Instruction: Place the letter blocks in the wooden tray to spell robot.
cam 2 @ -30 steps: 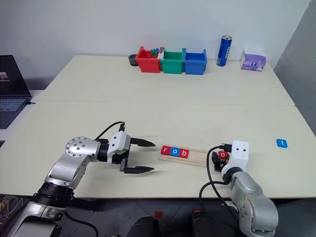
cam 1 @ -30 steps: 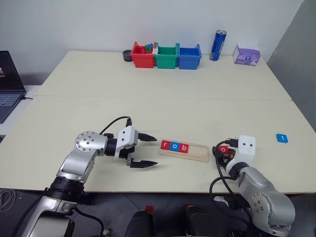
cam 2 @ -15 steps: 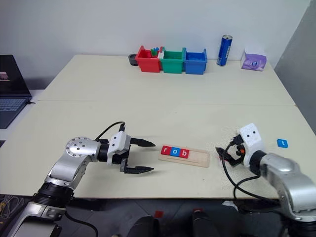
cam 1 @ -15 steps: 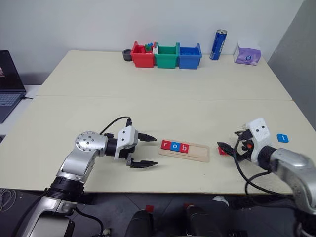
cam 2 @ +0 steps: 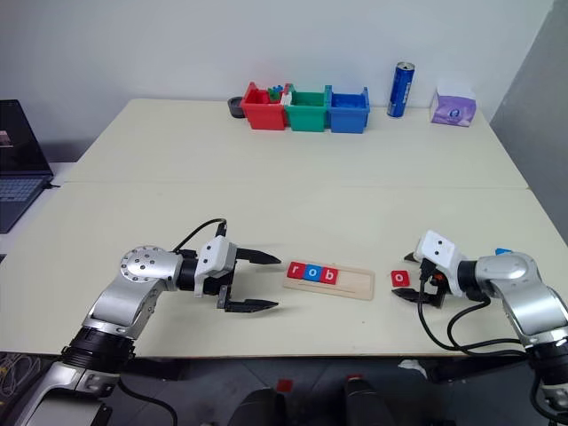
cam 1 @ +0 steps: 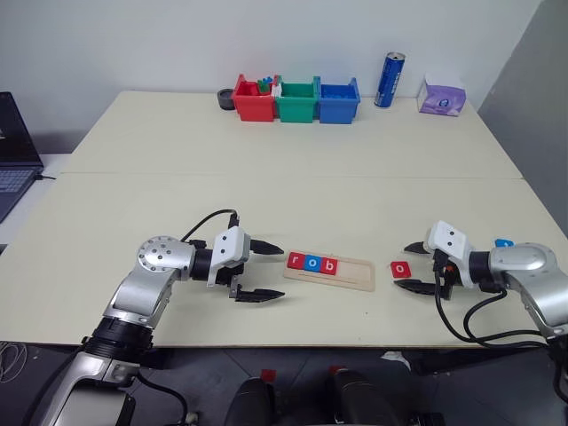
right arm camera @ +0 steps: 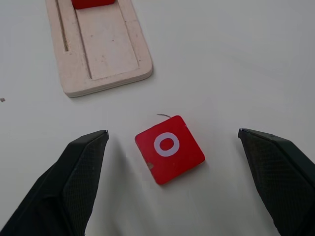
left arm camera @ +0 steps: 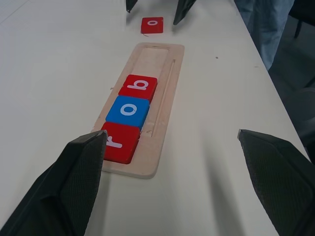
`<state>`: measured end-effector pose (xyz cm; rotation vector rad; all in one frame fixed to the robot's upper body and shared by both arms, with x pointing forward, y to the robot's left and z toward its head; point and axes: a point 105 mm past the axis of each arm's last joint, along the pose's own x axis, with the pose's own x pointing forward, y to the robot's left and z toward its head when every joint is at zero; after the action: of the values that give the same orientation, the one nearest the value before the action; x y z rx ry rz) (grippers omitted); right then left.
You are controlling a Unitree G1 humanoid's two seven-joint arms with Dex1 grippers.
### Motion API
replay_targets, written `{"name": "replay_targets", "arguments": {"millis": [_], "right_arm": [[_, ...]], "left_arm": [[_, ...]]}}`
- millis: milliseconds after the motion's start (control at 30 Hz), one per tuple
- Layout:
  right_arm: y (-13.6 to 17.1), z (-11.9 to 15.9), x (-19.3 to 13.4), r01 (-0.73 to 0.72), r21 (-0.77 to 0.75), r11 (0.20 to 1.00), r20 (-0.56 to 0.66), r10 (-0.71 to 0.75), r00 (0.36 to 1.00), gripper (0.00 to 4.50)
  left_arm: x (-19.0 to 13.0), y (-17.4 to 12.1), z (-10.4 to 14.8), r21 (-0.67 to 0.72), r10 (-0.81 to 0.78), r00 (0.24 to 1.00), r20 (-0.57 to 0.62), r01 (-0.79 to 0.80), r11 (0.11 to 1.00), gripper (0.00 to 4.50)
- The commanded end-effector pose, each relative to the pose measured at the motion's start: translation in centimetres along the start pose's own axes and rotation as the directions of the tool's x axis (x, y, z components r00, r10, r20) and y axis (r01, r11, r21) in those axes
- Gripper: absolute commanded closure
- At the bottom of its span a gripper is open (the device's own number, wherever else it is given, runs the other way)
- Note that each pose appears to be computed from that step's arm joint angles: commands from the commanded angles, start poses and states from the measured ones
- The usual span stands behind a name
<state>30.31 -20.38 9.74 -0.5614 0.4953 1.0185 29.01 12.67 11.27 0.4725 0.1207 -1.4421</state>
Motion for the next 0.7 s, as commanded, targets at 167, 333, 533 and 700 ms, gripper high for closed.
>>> {"name": "replay_targets", "arguments": {"millis": [167, 333, 533, 700], "right_arm": [[-0.2, -0.2, 0.6, -0.042, -0.004, 0.999, 0.002, 0.042, 0.999, 0.87], [0.0, -0.1, 0.5, -0.043, 0.003, 0.999, 0.010, 0.043, 0.999, 2.64], [0.7, 1.8, -0.5, -0.030, -0.007, 1.000, 0.063, 0.031, 0.998, 3.04], [2.6, 4.7, -0.3, -0.045, -0.051, 0.998, 0.112, 0.050, 0.992, 3.04]], "left_arm": [[-0.3, -0.1, 0.8, 0.035, 0.003, 1.000, 0.005, -0.003, 0.999, 0.00], [-0.6, -0.2, 0.5, 0.031, 0.009, 1.000, -0.002, -0.009, 0.999, 0.00], [-1.8, 0.3, -0.1, 0.017, 0.050, 0.998, -0.027, -0.050, 0.999, 0.00], [-3.0, 0.8, -0.9, 0.016, 0.091, 0.994, -0.062, -0.090, 0.996, 0.00]]}}
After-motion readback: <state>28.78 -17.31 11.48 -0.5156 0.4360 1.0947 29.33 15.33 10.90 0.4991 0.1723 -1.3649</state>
